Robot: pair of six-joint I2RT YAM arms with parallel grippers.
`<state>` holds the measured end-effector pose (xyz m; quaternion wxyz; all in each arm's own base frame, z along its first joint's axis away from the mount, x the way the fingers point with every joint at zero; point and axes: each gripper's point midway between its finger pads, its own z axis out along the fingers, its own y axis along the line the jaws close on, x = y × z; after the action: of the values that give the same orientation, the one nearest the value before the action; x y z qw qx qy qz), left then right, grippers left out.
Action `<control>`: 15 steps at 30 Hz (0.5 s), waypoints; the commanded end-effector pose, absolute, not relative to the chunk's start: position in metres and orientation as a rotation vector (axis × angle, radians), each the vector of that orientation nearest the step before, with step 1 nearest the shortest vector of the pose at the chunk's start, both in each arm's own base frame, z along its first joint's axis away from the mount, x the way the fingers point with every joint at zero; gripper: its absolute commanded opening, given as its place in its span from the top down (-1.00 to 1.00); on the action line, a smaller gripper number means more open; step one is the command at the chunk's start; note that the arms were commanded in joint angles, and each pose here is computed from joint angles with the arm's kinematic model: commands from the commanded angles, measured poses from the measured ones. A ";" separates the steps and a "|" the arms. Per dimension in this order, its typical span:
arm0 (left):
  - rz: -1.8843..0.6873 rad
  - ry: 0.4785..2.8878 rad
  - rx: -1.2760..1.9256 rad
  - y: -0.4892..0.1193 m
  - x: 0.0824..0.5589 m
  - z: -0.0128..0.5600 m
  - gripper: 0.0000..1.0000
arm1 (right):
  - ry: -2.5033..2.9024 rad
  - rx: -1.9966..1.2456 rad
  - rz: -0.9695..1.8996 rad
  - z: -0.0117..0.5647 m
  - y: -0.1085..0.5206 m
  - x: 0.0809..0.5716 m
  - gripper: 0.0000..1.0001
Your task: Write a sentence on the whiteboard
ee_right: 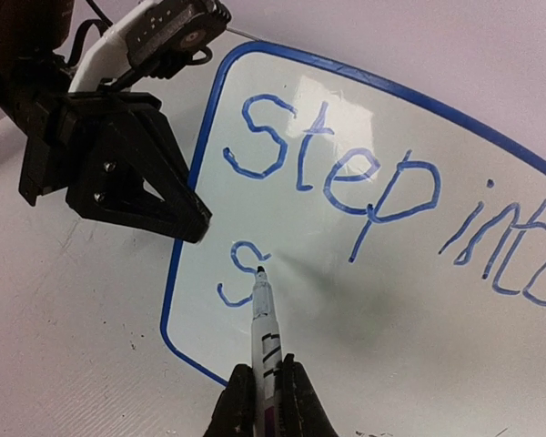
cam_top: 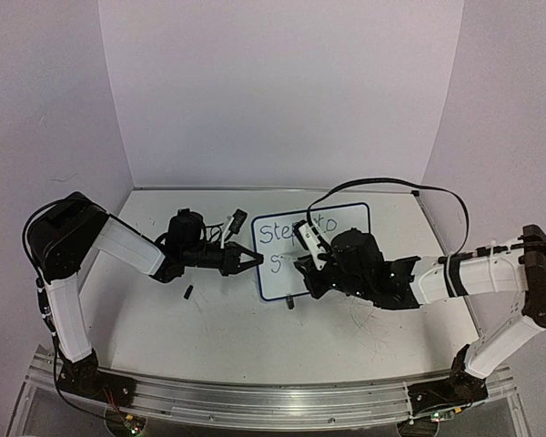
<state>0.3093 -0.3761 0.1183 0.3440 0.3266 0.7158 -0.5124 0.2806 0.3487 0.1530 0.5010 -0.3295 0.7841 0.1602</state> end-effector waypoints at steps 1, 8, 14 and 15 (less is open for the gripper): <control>-1.245 1.901 0.818 -0.366 0.318 0.110 1.00 | 1.866 -0.813 0.398 0.158 0.357 0.284 1.00; -1.242 1.912 0.817 -0.366 0.318 0.106 1.00 | 1.869 -0.840 0.420 0.154 0.361 0.281 1.00; -1.241 1.919 0.816 -0.366 0.318 0.104 1.00 | 1.875 -0.832 0.416 0.152 0.361 0.282 1.00; -1.241 1.922 0.816 -0.366 0.319 0.104 1.00 | 1.875 -0.823 0.408 0.153 0.360 0.283 1.00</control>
<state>0.3093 -0.3761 0.1182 0.3439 0.3265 0.7160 -0.5124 0.2766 0.3540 0.1389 0.4842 -0.3508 0.7848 0.1632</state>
